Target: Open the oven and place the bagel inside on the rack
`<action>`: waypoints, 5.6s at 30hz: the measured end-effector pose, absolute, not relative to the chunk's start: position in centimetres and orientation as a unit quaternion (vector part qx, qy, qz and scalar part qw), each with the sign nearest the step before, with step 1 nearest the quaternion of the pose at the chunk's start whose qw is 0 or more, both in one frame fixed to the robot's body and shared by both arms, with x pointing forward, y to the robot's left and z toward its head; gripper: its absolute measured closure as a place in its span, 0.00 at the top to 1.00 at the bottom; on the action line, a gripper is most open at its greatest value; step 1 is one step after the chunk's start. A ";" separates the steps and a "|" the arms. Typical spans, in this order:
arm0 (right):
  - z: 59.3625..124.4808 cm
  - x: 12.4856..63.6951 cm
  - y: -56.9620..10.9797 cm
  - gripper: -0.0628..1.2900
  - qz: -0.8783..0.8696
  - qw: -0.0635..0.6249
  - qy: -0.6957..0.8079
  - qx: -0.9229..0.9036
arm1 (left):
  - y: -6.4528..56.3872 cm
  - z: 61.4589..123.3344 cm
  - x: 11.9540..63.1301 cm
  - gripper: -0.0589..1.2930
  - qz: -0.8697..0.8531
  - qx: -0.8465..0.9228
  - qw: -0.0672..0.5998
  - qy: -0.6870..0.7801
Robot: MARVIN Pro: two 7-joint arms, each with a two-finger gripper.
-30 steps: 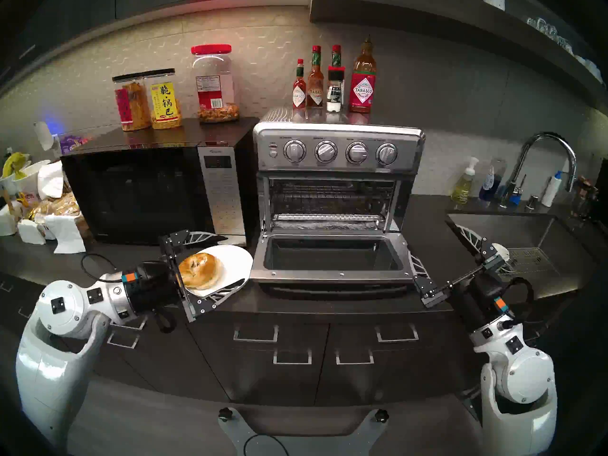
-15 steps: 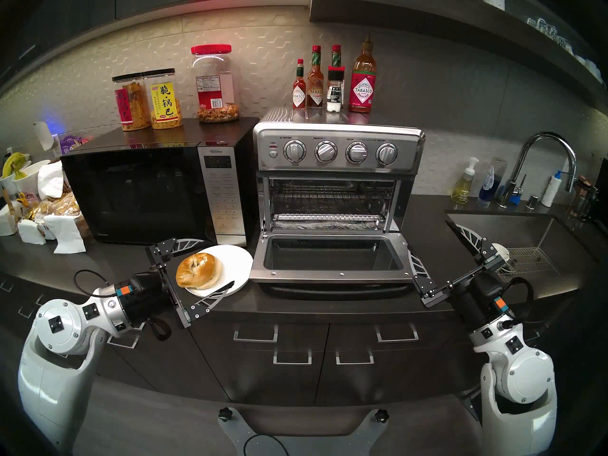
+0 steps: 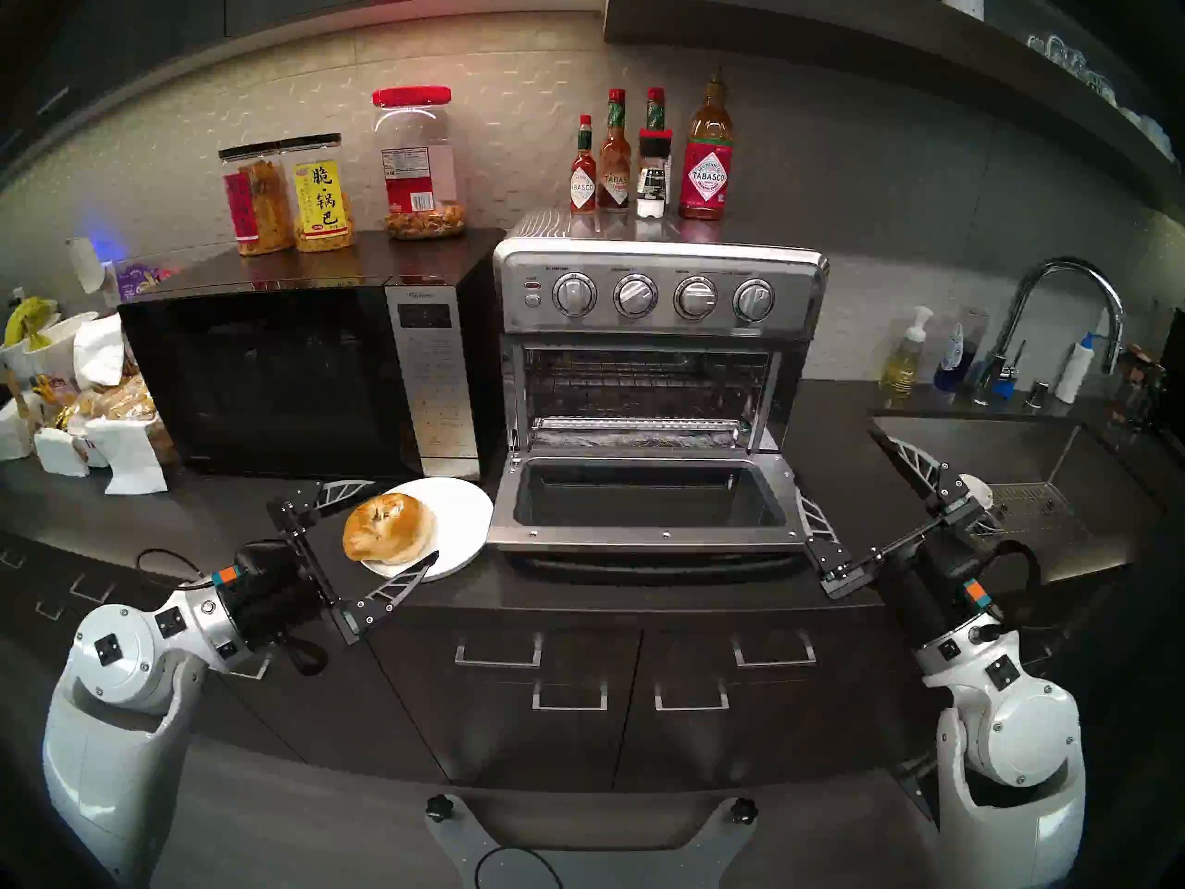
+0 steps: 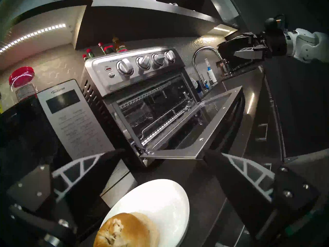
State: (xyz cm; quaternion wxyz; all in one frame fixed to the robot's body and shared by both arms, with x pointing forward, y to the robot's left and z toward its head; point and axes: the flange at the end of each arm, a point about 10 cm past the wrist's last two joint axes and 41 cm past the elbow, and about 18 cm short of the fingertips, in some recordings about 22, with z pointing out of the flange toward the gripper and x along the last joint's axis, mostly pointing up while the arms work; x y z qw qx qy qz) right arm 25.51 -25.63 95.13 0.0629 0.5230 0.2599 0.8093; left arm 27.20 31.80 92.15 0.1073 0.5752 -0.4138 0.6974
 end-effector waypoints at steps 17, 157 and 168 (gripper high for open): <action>95.1 25.5 -25.6 0.96 0.810 0.063 0.260 0.523 | 35.7 91.1 27.1 0.98 0.680 0.607 0.090 -0.402; 95.2 25.5 -25.6 0.96 0.810 0.063 0.260 0.522 | 40.6 88.1 30.2 0.94 0.549 0.583 -0.180 -0.572; 95.2 25.5 -25.6 0.96 0.810 0.063 0.260 0.522 | 40.7 88.1 31.5 0.92 0.546 0.572 -0.195 -0.580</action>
